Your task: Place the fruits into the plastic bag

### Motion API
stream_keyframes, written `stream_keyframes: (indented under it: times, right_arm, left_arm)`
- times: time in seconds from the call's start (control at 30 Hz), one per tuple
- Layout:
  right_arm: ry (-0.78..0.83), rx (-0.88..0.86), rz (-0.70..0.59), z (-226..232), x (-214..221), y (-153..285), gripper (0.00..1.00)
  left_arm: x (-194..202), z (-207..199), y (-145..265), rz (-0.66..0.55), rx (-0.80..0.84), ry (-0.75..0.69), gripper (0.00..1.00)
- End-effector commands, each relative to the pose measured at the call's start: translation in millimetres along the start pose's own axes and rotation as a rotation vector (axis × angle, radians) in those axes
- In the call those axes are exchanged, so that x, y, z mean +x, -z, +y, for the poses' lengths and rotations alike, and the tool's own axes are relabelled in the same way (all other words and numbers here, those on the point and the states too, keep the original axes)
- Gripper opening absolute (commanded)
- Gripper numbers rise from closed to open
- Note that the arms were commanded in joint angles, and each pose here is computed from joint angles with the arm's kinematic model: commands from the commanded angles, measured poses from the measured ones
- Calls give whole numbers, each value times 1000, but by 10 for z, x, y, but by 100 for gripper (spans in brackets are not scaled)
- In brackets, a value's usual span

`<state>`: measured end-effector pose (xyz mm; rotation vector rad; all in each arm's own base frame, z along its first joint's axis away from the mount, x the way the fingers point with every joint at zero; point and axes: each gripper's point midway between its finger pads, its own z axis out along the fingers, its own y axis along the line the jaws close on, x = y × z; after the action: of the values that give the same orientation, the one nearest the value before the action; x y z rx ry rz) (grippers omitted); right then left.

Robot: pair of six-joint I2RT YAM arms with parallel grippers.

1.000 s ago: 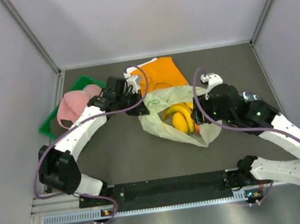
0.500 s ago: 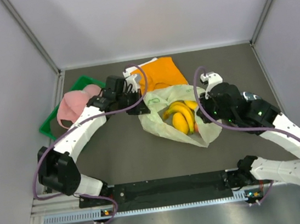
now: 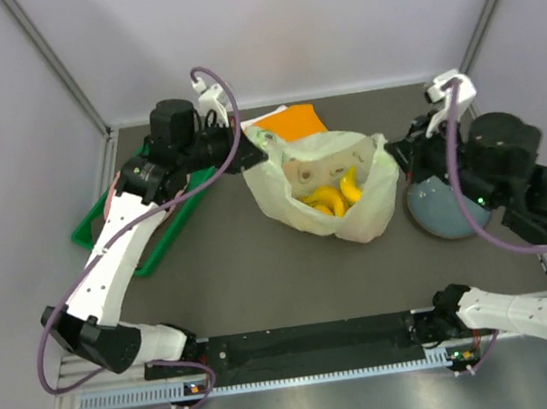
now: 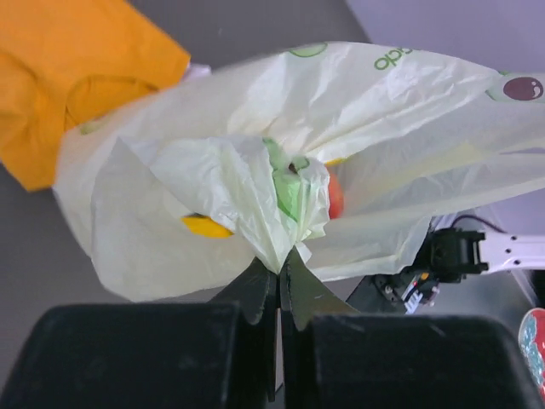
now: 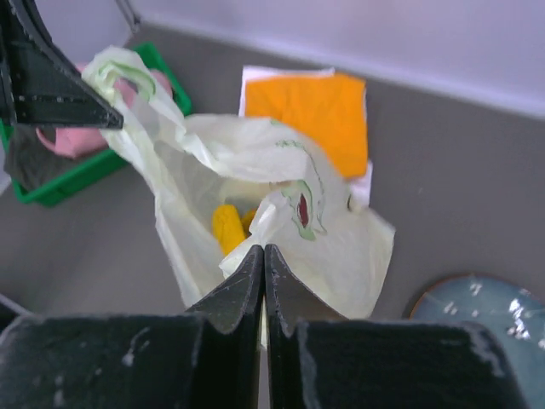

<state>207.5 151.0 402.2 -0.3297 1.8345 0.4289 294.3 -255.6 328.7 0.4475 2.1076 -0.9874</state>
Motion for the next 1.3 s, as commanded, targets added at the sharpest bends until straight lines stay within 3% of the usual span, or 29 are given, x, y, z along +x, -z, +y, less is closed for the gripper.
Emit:
stream_keyframes:
  times: [0.0,0.2,0.53,0.77,1.27]
  right_arm:
    - [95,22,-231,-84,-767,301,0]
    - [97,11,-293,-61,-925,342,0]
    - [134,179,-154,-353,-280,17,0]
    - [151,246,-128,-473,-133,-38,0]
    - [246,307,-205,-639,-697,-183,0]
  left_arm:
    - [-370,-408,346,-95,79,-56,0]
    - [-586,-697,566,-149,152,-73,0]
    - [-459,-654,550,-135,154,-62,0]
    - [-297,-501,477,-103,113,-50,0]
    - [-688,-640,661,-215,102,-107,0]
